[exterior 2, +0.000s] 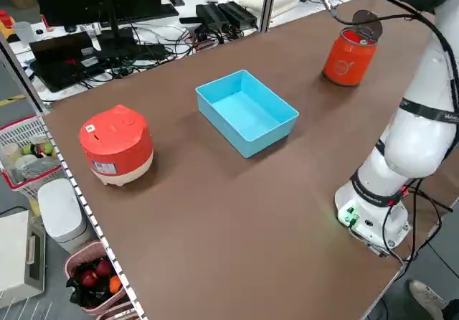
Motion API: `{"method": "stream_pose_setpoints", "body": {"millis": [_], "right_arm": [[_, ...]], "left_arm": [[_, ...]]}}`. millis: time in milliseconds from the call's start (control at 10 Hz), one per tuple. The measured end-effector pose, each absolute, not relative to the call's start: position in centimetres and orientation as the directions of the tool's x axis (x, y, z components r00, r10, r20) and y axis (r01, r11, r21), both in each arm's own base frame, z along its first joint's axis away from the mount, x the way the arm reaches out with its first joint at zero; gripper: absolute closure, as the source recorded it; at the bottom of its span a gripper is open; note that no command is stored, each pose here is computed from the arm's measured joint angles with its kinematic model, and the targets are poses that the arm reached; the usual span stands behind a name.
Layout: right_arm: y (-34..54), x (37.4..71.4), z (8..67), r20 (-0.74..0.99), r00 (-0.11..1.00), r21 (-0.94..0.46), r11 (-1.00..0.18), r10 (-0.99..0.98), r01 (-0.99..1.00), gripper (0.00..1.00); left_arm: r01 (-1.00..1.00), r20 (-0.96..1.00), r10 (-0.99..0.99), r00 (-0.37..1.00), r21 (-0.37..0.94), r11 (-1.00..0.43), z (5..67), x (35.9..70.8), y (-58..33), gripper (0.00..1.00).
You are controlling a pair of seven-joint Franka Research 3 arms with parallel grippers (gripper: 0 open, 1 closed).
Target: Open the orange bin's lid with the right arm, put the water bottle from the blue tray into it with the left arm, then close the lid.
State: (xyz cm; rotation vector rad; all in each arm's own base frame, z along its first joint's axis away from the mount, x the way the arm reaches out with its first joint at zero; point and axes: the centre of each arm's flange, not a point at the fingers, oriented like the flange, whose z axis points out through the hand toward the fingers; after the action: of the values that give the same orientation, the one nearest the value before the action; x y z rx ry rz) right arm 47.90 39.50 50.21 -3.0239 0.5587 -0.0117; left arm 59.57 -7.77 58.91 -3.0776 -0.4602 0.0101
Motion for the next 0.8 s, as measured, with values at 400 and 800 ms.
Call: {"method": "stream_pose_setpoints", "body": {"millis": [400,800], "right_arm": [[43.1,47.2,47.3,0.005,0.916,-0.097,-0.912,-0.401,-0.398,0.99],[45.6,46.8,45.0,0.019,0.9,-0.124,-0.894,-0.435,-0.43,0.99]], "left_arm": [[0.116,-0.028,0.116,0.993,0.014,-0.993,59.3,59.0,-3.8,0.0],[0.069,-0.036,0.069,0.997,0.003,-0.998,59.0,58.6,-3.5,0.0]]}}
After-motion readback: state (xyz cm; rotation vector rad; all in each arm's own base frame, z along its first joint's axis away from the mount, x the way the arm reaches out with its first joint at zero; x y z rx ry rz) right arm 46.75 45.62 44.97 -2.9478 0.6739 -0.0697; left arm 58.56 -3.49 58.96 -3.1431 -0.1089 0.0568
